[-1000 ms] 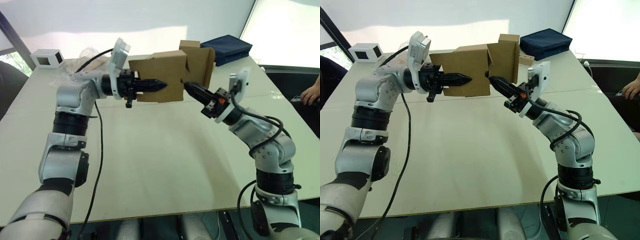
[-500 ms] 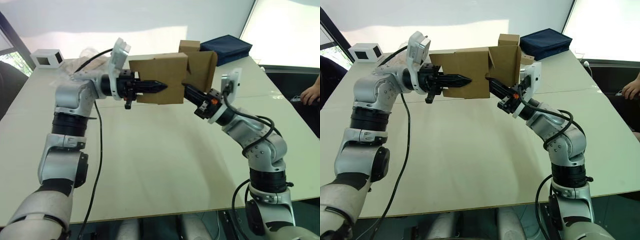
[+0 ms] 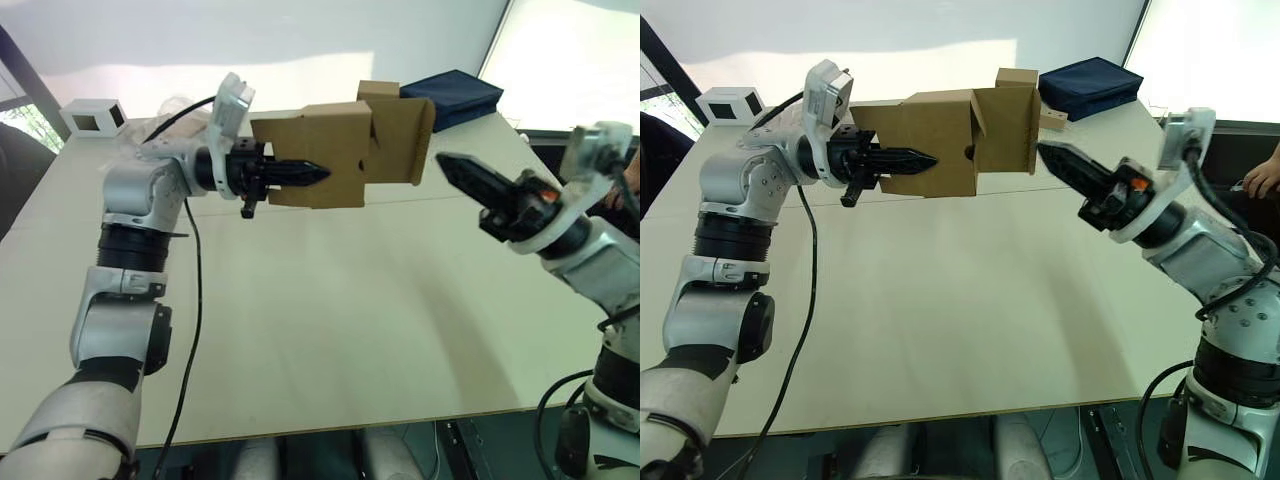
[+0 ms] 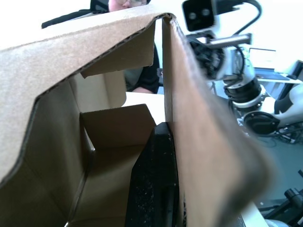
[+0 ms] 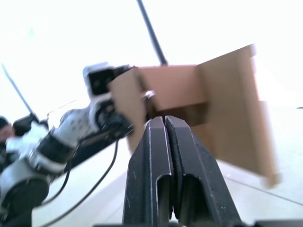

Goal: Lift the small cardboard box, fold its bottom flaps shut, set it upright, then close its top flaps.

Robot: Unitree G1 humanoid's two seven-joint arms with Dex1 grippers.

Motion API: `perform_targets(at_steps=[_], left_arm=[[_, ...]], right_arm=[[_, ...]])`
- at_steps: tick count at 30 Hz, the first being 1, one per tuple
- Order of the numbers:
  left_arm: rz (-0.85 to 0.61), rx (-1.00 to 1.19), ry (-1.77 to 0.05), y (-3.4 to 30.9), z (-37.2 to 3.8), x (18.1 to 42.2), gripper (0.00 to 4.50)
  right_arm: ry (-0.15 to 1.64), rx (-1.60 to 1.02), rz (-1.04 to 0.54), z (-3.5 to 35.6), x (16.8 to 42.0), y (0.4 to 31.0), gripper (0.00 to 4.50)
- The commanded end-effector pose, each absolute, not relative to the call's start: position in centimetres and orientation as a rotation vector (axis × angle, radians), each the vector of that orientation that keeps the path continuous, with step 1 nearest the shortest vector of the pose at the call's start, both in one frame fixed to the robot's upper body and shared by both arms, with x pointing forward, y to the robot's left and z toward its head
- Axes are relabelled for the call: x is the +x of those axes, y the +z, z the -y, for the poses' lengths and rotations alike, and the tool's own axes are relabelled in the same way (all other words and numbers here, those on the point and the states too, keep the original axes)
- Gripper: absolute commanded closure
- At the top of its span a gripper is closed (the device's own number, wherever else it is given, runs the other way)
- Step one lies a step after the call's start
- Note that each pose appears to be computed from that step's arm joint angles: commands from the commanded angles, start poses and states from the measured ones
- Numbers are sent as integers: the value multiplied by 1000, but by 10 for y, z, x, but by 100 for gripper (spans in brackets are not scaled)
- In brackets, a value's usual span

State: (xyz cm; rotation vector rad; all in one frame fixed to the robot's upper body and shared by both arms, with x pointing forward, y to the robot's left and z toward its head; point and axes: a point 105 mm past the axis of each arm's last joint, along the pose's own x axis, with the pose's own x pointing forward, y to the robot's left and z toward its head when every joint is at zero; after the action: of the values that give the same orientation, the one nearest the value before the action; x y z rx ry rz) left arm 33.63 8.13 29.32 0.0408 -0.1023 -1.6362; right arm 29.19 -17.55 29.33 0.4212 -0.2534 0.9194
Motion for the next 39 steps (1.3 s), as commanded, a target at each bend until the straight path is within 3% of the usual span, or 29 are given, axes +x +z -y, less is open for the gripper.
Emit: perform_targets(at_steps=[1, 6, 11, 21, 32, 35, 39], left_arm=[[183, 55, -1674, 316, -81, 327, 450], [168, 61, -1701, 312, -76, 322, 450], [165, 55, -1707, 312, -76, 320, 450], [160, 44, -1663, 312, -80, 329, 450], [175, 26, -1651, 316, -77, 334, 450], [172, 25, -1659, 315, -76, 333, 450], [171, 25, -1663, 315, -76, 333, 450]], right_arm=[[726, 414, 361, 211, 318, 303, 447], [702, 407, 355, 209, 344, 296, 447], [783, 404, 332, 185, 350, 290, 447], [1053, 510, 341, 137, 314, 301, 447], [1052, 593, 348, 125, 304, 296, 447], [1028, 589, 352, 123, 309, 294, 375], [1025, 599, 357, 124, 312, 294, 210]])
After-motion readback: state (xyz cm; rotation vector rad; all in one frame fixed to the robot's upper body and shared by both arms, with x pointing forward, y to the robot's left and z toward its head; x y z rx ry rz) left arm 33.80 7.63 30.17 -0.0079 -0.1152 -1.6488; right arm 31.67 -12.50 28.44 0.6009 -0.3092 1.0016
